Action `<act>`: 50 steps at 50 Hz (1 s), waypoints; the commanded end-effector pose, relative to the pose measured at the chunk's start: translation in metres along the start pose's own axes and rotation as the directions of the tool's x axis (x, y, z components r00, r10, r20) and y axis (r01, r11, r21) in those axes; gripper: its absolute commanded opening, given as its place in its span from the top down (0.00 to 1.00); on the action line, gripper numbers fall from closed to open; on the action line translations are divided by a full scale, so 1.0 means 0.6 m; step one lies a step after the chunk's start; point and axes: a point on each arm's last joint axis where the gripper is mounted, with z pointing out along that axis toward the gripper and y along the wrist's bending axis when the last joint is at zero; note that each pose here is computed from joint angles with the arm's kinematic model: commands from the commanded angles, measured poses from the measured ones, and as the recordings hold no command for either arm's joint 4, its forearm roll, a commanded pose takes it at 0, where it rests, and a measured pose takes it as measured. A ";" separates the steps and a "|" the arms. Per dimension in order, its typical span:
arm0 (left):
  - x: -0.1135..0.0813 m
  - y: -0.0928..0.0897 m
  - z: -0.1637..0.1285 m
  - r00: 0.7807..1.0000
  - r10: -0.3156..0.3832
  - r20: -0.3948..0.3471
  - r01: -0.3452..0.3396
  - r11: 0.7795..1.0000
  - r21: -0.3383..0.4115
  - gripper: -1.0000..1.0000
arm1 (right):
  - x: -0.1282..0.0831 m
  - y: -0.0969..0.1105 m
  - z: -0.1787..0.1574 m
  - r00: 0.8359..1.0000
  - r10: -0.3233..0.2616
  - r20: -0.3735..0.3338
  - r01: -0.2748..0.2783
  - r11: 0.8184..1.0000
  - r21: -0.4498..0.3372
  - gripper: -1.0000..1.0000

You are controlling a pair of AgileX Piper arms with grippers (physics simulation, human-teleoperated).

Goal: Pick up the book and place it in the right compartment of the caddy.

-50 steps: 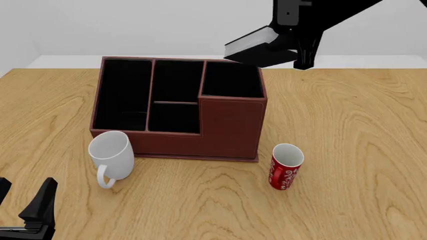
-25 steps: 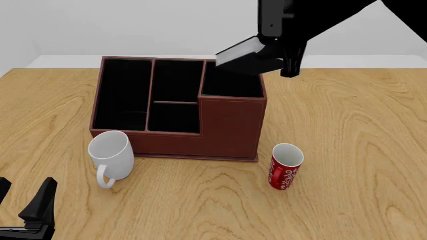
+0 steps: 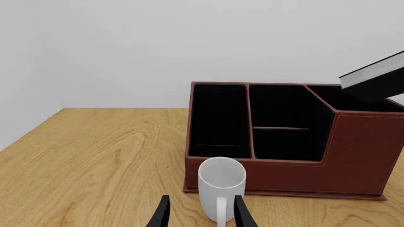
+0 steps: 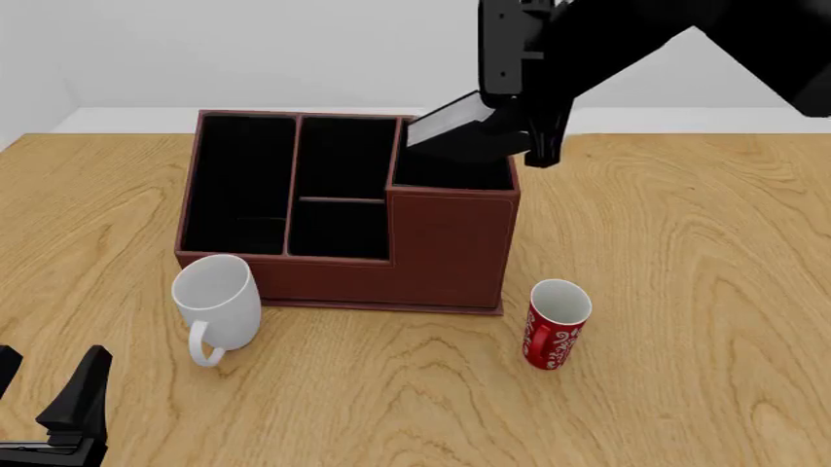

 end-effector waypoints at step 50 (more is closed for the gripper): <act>0.000 0.000 0.000 1.000 0.000 0.000 0.000 1.000 0.000 0.00 | 0.008 -0.033 0.070 0.999 0.017 -0.050 -0.019 0.998 -0.052 1.00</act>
